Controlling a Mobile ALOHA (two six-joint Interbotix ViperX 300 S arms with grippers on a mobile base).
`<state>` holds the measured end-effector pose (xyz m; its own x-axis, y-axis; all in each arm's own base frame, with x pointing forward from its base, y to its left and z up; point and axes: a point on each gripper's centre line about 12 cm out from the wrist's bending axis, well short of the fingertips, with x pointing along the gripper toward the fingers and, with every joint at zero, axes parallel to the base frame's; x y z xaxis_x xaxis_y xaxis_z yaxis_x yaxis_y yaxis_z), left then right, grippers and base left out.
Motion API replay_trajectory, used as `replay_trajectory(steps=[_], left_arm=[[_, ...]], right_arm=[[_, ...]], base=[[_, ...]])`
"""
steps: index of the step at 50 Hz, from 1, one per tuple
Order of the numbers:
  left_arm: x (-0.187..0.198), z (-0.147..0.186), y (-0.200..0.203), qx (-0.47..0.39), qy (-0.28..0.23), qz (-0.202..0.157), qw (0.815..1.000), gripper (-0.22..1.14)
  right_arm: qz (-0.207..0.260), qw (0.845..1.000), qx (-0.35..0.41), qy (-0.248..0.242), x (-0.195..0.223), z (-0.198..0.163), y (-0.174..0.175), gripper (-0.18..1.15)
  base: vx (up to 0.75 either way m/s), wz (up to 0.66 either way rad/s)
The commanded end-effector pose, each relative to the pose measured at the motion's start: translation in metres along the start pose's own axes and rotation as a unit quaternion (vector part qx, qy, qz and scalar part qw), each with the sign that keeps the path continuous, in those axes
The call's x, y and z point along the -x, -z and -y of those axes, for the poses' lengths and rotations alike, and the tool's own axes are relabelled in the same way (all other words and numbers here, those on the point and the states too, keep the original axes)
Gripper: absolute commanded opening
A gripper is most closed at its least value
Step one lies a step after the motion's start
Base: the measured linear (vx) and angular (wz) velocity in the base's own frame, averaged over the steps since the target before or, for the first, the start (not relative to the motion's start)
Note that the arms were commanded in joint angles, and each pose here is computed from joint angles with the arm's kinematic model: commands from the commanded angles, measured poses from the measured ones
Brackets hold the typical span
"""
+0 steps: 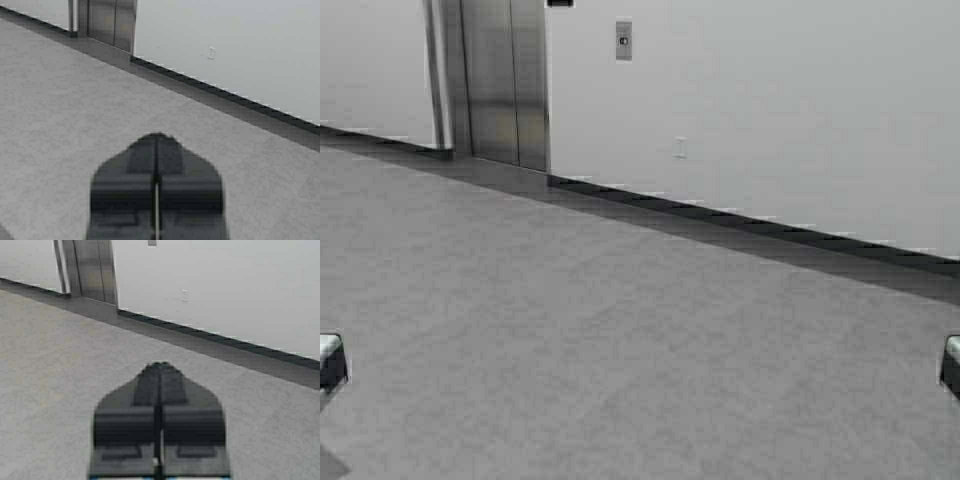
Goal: Navigate to elevator, push the call button, then enter the elevator
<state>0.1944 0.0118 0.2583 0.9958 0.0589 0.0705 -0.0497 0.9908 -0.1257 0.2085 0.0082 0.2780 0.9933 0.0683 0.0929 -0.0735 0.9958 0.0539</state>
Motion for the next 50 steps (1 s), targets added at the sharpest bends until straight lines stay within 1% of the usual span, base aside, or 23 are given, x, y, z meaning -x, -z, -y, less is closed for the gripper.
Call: replay_trajectory(steps=[1, 13, 19, 30, 38, 50], left_arm=[[-0.0037, 0.0014, -0.0082, -0.001, 0.003, 0.011, 1.0, 0.03], [-0.0033, 0.0015, -0.0107, -0.001, 0.003, 0.016, 1.0, 0.03], [-0.006, 0.0009, -0.0063, -0.001, 0.001, 0.005, 1.0, 0.03], [-0.0079, 0.0016, -0.0076, -0.003, 0.003, 0.005, 1.0, 0.03], [-0.0082, 0.0013, -0.0061, -0.002, 0.003, 0.002, 1.0, 0.03], [-0.0073, 0.0017, -0.0095, -0.001, 0.003, 0.009, 1.0, 0.03]], right_arm=[[0.009, 1.0, 0.001, -0.002, -0.0027, -0.0007, -0.0057, 0.04], [0.01, 1.0, 0.003, -0.002, -0.0026, -0.0006, -0.0066, 0.04], [0.009, 1.0, 0.0, -0.002, -0.0015, -0.0005, -0.0049, 0.04], [0.029, 1.0, 0.004, -0.003, 0.0037, -0.0014, -0.0139, 0.04], [0.023, 1.0, 0.006, -0.003, 0.0048, -0.0012, -0.0097, 0.04], [0.023, 1.0, 0.006, -0.003, 0.0031, -0.0012, -0.0104, 0.04]], base=[[0.76, -0.07], [0.73, -0.05], [0.73, -0.05], [0.72, 0.05], [0.72, 0.11], [0.71, -0.01]])
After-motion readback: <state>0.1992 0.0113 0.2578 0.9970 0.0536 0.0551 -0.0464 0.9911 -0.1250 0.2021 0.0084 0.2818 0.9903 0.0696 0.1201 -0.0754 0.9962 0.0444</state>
